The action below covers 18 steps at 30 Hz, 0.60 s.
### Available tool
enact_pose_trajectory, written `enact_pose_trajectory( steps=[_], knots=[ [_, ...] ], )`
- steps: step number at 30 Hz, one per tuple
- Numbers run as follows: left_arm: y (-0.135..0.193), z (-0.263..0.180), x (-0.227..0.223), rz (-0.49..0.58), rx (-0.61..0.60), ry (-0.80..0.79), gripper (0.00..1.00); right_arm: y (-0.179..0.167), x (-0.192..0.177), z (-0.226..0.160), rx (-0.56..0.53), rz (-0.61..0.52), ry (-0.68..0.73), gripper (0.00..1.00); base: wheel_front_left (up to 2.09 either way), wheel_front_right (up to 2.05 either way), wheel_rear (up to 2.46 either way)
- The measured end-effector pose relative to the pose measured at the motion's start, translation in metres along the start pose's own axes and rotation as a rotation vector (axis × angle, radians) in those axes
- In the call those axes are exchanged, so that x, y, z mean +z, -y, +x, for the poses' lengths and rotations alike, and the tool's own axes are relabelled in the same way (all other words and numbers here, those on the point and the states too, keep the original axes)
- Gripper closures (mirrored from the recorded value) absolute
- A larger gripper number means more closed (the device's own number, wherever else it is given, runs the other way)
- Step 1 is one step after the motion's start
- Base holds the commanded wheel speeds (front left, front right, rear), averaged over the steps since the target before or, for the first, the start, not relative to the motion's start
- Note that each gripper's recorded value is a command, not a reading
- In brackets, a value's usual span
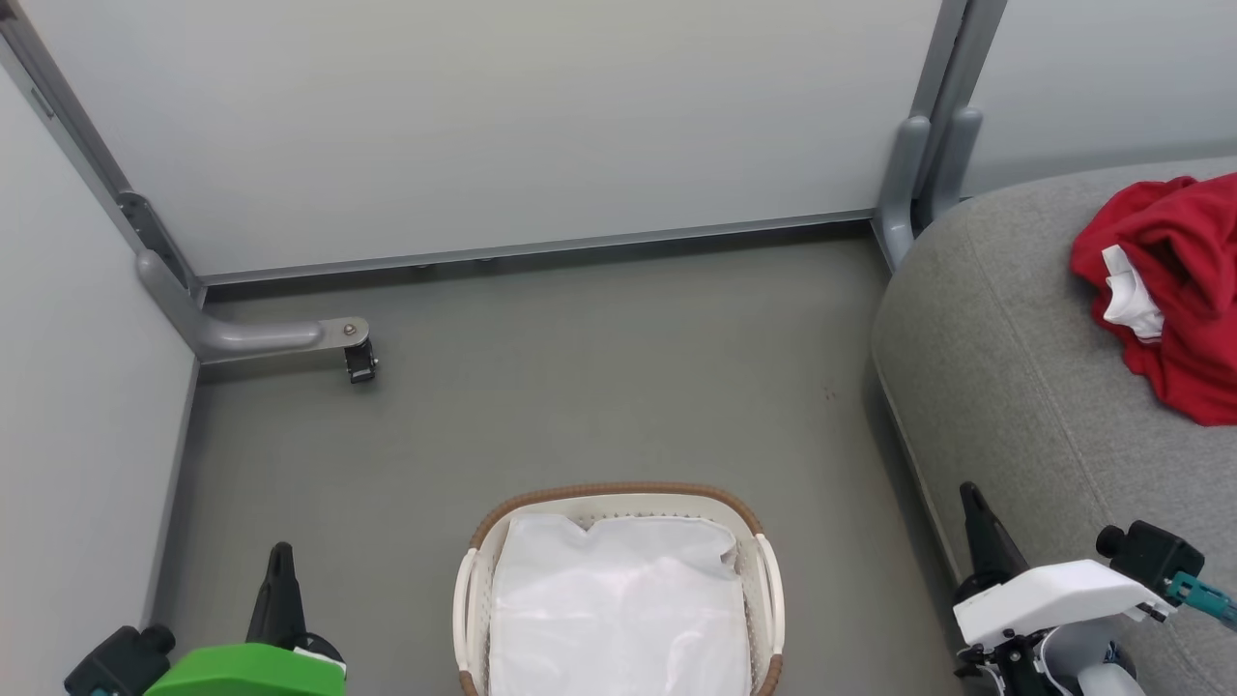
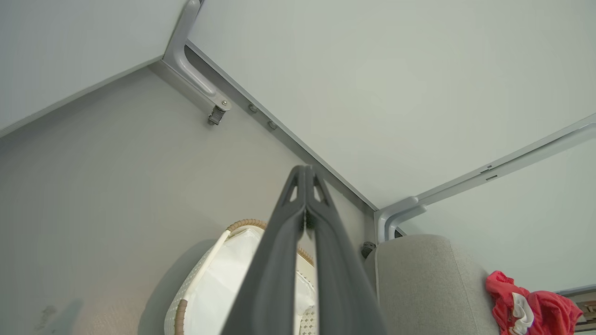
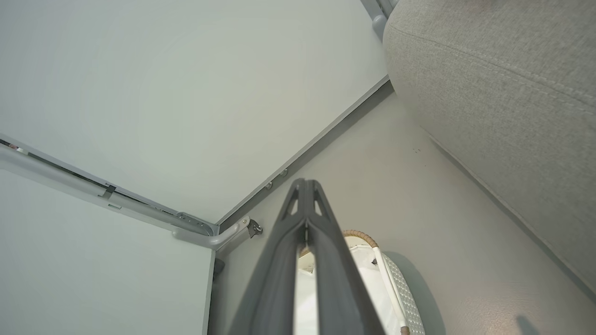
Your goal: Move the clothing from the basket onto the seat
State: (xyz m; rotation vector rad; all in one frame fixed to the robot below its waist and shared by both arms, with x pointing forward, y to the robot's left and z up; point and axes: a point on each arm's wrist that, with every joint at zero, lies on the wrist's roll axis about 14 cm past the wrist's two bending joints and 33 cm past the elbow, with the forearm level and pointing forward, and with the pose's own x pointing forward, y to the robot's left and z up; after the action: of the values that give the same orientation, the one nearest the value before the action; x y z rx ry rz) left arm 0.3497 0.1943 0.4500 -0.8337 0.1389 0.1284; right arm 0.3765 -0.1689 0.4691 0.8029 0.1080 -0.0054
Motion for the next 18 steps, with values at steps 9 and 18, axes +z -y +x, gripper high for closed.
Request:
enact_pose_trajectory(
  steps=[9,18],
  knots=[
    [0.003,0.004,0.004,-0.110,-0.007,-0.002,1.00,0.001,0.006,0.001,-0.008,0.112,0.008,1.00,0.00,0.00,0.00],
    [0.007,0.008,0.009,-0.204,-0.020,0.001,1.00,0.002,0.012,0.002,-0.011,0.214,0.018,1.00,0.00,0.00,0.00]
  ],
)
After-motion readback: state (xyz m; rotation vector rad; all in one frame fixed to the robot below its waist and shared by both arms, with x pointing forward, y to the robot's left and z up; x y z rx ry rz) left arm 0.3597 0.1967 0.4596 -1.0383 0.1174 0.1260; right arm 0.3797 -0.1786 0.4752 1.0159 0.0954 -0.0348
